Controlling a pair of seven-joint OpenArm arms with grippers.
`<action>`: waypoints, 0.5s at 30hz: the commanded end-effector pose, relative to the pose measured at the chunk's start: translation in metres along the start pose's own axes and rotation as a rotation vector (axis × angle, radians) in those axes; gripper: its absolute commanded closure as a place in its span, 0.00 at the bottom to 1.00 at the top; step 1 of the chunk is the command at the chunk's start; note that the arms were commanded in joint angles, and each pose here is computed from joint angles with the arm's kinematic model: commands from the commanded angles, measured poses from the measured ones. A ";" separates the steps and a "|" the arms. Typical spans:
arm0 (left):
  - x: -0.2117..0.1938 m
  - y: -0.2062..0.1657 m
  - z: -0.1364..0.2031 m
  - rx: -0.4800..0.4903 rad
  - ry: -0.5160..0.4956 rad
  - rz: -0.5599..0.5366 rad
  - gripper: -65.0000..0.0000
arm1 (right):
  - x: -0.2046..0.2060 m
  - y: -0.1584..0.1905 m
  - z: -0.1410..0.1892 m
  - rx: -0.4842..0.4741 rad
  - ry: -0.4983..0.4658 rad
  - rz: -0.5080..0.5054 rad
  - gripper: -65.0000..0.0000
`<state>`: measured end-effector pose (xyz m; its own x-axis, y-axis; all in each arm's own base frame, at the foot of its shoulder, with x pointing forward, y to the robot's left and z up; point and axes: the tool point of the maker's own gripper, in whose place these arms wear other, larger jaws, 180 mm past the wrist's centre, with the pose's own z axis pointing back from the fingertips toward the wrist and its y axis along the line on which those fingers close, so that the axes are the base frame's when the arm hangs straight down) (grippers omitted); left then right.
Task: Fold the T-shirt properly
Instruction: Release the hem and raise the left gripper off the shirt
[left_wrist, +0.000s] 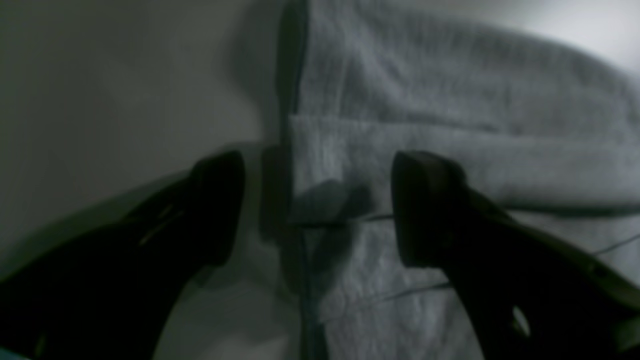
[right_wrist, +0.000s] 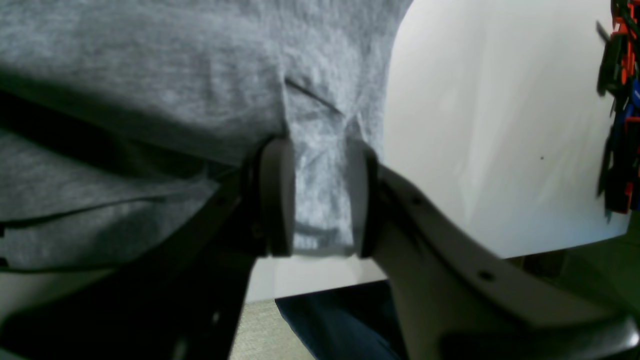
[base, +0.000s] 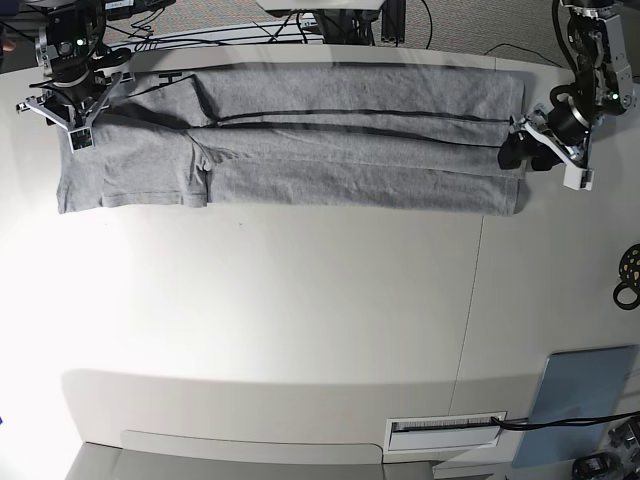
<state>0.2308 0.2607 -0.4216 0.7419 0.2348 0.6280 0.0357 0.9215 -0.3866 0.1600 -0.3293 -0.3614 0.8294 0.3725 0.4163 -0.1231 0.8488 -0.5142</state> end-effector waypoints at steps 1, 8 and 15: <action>-0.012 0.008 0.002 0.019 0.062 0.001 0.29 | 0.009 -0.009 0.003 -0.028 -0.034 0.007 0.72; -0.035 -0.009 0.003 -0.126 0.116 0.087 0.37 | 0.009 -0.009 0.003 -0.028 -0.035 0.007 0.72; -0.042 -0.026 -0.001 -0.192 0.115 0.118 0.39 | 0.009 -0.009 0.003 -0.028 -0.035 0.007 0.72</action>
<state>0.2169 0.2252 -0.4228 0.7566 0.3511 0.5515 0.0833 0.7849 -0.6140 0.1600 -0.3293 -0.3615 0.8294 0.3723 0.4165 -0.1230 0.8490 -0.5139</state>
